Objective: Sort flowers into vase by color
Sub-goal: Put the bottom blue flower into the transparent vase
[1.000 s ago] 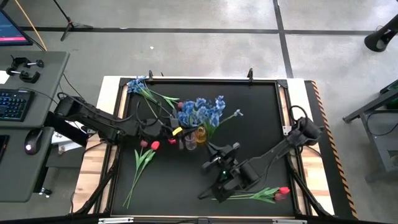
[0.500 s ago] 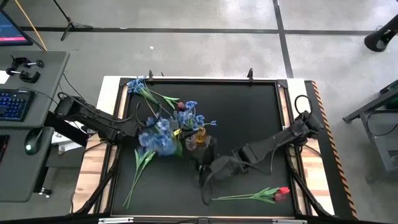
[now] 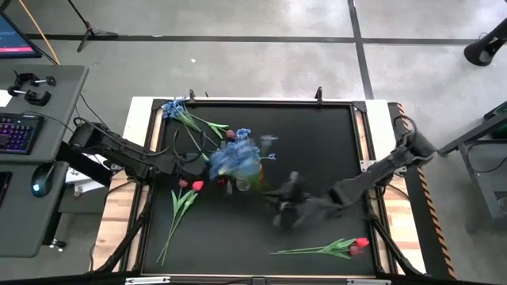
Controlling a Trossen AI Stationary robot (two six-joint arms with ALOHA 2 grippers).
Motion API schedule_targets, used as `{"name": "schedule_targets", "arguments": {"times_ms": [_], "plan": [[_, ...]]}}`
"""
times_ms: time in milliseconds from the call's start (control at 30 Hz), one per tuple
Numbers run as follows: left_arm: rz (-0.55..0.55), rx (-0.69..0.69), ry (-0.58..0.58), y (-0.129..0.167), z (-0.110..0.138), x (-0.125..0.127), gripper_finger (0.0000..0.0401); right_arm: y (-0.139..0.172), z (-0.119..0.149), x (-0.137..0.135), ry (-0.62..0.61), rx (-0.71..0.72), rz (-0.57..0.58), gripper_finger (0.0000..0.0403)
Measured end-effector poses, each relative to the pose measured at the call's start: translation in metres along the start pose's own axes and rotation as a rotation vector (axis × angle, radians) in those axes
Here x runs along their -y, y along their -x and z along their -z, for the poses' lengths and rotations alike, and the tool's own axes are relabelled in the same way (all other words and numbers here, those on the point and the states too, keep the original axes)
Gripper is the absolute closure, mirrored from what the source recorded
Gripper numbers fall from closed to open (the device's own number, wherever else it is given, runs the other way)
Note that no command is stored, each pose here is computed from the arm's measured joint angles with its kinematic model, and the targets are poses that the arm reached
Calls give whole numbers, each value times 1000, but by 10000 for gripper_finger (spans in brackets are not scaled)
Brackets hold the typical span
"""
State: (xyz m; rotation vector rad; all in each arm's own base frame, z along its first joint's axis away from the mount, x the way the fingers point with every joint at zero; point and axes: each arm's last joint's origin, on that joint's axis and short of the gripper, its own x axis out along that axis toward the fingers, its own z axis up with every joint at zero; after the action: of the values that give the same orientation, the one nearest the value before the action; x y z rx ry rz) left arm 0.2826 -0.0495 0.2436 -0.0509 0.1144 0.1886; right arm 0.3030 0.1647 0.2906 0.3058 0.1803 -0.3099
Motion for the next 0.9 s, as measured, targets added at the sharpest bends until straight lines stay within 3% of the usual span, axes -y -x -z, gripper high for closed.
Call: {"name": "schedule_targets", "arguments": {"times_ms": [200, 300, 433, 633, 900], "plan": [[-2, 1, -14, 0, 0, 0, 401, 14, 20, 41, -108, 451, -142, 403], [-2, 4, -13, 0, 0, 0, 401, 7, 36, 58, -128, 558, -194, 403], [-3, 4, -13, 0, 0, 0, 401, -22, 51, 70, -92, 564, -166, 403], [-4, 3, -14, 0, 0, 0, 401, -63, 57, 71, 82, 546, -193, 403], [-4, 23, -4, 0, -2, 0, 401, -89, 56, 82, 116, 554, -107, 403]]}}
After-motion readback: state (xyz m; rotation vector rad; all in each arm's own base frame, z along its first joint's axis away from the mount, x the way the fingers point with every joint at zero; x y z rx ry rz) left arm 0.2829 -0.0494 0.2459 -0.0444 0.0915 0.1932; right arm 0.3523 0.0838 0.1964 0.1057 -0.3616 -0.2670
